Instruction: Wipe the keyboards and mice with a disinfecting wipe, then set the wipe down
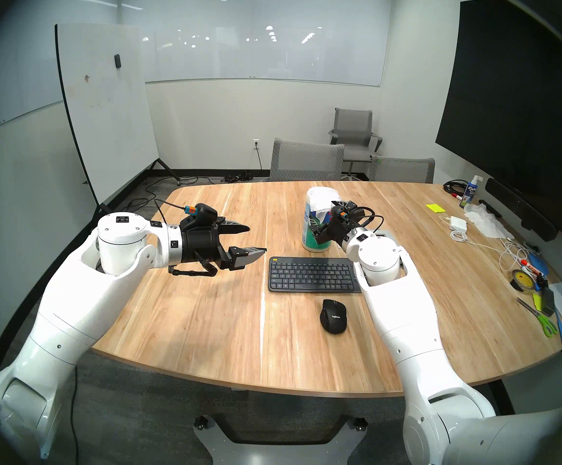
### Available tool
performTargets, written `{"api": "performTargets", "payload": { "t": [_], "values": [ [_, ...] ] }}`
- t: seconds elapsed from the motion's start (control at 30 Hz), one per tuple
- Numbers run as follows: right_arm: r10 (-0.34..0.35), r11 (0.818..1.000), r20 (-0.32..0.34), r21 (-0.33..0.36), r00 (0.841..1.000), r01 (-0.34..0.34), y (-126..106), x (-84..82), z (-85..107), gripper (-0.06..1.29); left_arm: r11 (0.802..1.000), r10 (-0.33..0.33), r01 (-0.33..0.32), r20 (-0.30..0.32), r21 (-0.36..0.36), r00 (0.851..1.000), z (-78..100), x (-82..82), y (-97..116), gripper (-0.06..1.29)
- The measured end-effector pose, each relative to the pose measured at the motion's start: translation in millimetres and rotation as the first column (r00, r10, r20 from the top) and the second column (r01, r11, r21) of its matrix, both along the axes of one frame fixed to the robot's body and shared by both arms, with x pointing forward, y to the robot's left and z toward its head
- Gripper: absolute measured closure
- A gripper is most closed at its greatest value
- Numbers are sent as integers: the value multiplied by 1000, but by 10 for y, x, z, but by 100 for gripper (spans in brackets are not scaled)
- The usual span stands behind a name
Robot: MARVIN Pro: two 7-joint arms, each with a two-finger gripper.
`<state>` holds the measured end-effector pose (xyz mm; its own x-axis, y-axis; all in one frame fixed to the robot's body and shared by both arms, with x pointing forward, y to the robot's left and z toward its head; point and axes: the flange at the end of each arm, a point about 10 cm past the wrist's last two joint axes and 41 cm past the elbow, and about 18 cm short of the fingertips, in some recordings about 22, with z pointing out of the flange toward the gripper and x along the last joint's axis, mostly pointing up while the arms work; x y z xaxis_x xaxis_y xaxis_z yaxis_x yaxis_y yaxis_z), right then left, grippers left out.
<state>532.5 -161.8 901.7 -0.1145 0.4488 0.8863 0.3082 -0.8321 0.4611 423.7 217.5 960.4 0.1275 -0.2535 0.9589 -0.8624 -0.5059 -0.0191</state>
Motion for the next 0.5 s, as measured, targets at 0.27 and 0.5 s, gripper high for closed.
{"api": "performTargets", "payload": {
  "t": [0.27,0.5],
  "values": [
    [-4,1000,-1,6,1000,4,-6,6,-22,2,1000,0,0,0,0,1000,0,0,0,-3],
    [-4,1000,-1,11,1000,4,-13,9,-38,24,1000,0,0,0,0,1000,0,0,0,-3]
  ]
}}
